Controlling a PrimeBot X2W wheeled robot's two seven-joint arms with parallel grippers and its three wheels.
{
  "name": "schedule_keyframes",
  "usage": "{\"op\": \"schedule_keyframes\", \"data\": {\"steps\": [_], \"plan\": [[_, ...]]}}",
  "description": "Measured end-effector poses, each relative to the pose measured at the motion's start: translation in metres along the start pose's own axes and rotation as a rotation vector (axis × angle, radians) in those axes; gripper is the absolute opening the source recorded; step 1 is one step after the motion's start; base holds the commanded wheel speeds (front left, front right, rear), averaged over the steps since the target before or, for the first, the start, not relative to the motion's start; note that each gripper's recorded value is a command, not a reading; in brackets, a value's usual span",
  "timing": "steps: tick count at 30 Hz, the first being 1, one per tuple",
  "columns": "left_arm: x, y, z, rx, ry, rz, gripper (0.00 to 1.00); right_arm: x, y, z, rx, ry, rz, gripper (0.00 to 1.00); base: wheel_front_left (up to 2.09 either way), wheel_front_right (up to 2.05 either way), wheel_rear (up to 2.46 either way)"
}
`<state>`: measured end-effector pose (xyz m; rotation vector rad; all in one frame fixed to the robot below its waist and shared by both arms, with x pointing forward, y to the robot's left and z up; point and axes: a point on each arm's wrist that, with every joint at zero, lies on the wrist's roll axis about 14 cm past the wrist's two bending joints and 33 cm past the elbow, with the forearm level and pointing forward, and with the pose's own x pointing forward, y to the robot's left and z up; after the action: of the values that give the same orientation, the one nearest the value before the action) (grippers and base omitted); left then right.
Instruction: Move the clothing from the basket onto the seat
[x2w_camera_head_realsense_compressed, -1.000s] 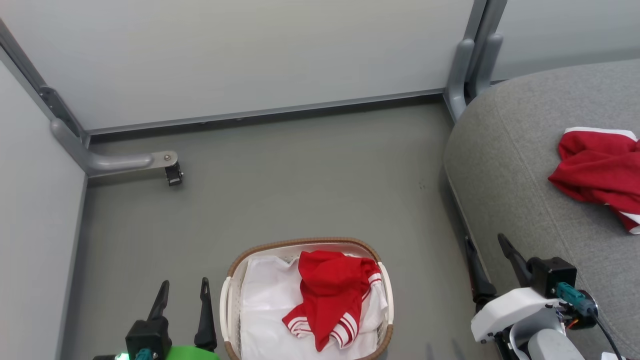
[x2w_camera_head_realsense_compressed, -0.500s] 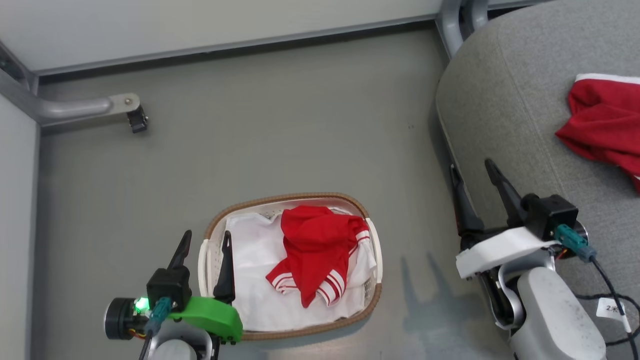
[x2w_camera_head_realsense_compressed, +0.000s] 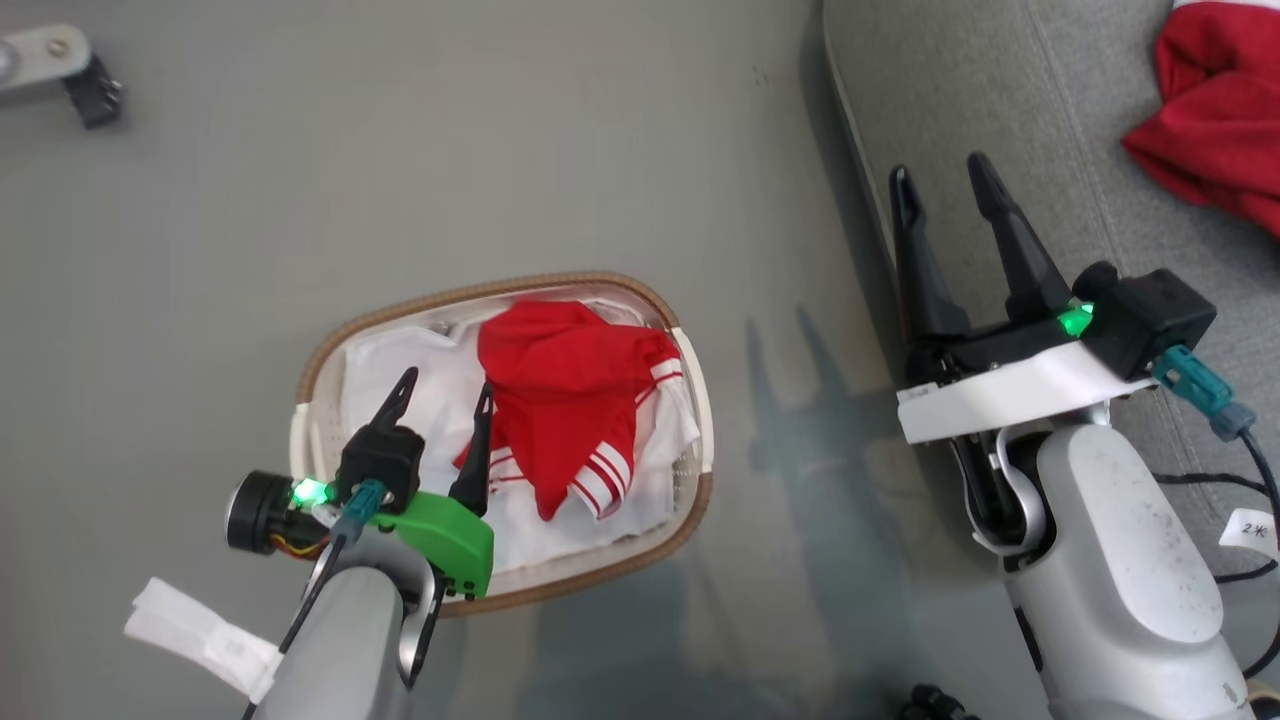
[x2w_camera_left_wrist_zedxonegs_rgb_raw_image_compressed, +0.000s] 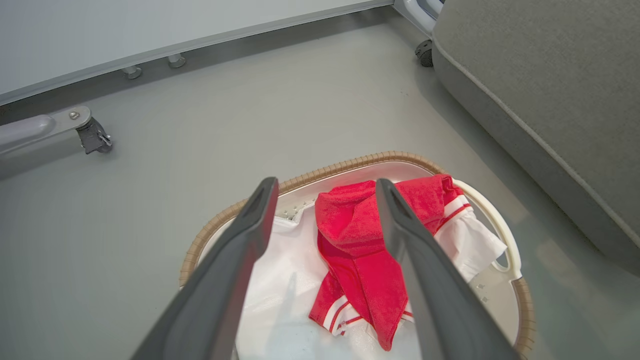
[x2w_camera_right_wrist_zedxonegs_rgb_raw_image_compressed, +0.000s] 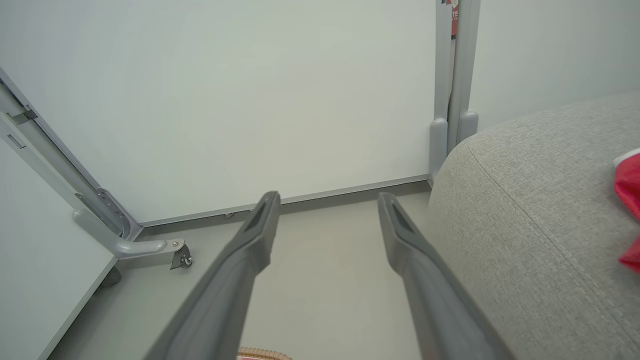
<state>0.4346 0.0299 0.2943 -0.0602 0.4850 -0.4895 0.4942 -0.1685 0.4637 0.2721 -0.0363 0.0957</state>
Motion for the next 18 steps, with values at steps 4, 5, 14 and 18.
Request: {"op": "schedule_keyframes", "data": {"steps": [4, 5, 14, 18], "plan": [[0.02, -0.009, -0.022, 0.025, 0.063, -0.068, 1.0, 0.007, -0.007, -0.007, -0.004, 0.004, -0.008, 1.0, 0.0, 0.0, 0.0], [0.025, -0.011, -0.028, 0.033, 0.079, -0.085, 1.0, 0.008, -0.009, -0.01, -0.004, 0.008, -0.011, 1.0, 0.0, 0.0, 0.0], [0.056, -0.021, -0.078, 0.114, 0.209, -0.21, 1.0, 0.016, -0.027, -0.037, -0.027, 0.053, -0.034, 1.0, 0.0, 0.0, 0.0], [0.07, -0.023, -0.093, 0.142, 0.241, -0.249, 1.0, 0.02, -0.034, -0.048, -0.035, 0.068, -0.043, 1.0, 0.0, 0.0, 0.0]]}}
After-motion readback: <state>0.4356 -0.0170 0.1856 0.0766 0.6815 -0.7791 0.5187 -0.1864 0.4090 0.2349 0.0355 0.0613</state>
